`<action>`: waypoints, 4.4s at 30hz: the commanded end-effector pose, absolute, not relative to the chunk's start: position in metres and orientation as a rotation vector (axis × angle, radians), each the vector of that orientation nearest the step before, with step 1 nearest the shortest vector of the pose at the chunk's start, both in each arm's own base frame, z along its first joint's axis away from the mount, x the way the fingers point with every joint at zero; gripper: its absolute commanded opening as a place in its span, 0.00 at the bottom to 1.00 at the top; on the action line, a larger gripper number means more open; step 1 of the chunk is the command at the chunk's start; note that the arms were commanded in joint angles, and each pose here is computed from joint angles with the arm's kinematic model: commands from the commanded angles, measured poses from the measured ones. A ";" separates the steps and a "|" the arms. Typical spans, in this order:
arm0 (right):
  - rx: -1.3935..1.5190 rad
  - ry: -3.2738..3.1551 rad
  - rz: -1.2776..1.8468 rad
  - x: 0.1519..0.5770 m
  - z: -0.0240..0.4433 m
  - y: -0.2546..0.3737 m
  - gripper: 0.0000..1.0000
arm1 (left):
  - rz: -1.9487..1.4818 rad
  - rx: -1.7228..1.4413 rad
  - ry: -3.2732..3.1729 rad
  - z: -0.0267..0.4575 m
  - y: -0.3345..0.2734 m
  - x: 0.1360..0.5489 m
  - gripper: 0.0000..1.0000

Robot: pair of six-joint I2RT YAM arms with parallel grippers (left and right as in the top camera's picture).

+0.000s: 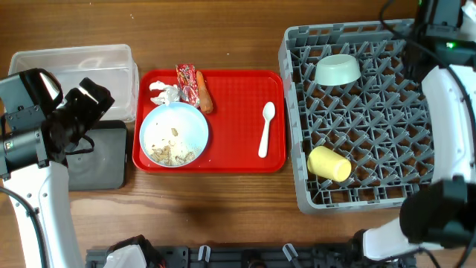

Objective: Sort waste into correct bins and load items into the dishwasher rack
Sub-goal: 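Place the light blue bowl in the rack's back right corner, then reach the right gripper to the white spoon and grasp it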

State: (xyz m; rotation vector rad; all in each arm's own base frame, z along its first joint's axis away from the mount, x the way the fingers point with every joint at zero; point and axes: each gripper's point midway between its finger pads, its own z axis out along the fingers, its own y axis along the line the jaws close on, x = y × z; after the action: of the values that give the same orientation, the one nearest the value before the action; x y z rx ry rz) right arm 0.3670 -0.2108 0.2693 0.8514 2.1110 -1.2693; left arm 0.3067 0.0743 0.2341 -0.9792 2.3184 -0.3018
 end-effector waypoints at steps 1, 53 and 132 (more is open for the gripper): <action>0.821 2.200 -1.393 0.366 0.235 -0.225 0.04 | -0.280 -0.985 2.302 0.238 0.079 0.307 1.00; 1.399 2.472 0.167 0.356 0.116 -0.240 0.50 | -0.280 -0.985 2.302 0.238 0.079 0.307 1.00; -0.107 3.094 0.180 0.323 0.071 0.218 0.53 | -0.280 -0.985 2.302 0.238 0.079 0.307 1.00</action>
State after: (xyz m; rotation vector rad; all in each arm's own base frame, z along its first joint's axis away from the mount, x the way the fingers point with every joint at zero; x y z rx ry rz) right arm 0.3435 0.2099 0.1270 -0.2373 2.8983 0.1781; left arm 0.3066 0.0750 0.2340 -0.9805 2.3179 -0.2971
